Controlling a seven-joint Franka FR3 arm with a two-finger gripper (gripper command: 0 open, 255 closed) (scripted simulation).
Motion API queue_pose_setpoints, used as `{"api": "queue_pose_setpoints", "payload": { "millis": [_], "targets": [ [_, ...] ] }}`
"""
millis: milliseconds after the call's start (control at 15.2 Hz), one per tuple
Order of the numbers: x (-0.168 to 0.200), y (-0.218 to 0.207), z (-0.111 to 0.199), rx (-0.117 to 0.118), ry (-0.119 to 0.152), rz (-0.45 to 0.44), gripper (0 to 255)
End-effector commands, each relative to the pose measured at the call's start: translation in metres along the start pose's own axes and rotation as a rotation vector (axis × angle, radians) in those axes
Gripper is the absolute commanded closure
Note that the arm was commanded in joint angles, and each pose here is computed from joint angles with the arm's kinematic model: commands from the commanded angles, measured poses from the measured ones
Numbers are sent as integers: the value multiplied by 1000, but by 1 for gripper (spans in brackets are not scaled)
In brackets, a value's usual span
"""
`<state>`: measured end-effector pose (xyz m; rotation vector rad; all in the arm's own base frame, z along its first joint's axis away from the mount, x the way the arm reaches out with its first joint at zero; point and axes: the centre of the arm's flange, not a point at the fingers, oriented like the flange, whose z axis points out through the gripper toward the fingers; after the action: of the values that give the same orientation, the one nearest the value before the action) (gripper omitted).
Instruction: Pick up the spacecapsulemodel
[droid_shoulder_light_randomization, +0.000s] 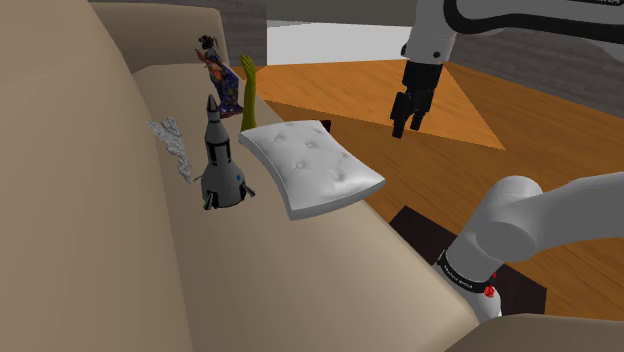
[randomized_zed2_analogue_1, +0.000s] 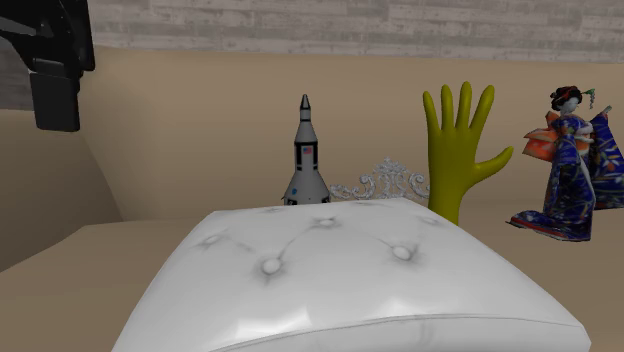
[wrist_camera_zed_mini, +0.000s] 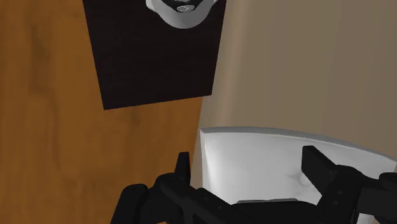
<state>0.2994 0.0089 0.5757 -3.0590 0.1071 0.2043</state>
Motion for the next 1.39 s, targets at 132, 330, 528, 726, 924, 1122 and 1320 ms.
{"api": "queue_pose_setpoints", "payload": {
  "millis": [132, 330, 528, 726, 924, 1122, 1320],
  "targets": [
    [0, -27, 4, -13, 52, 40, 0],
    [2, -68, 11, -32, 131, 100, 0],
    [7, -108, 18, -51, 209, 161, 0],
    [15, -147, 25, -70, 288, 221, 0],
    [26, -186, 32, -89, 366, 281, 0],
    [39, -224, 39, -108, 445, 341, 0],
    [56, -261, 46, -127, 523, 401, 0]
  ]
}}
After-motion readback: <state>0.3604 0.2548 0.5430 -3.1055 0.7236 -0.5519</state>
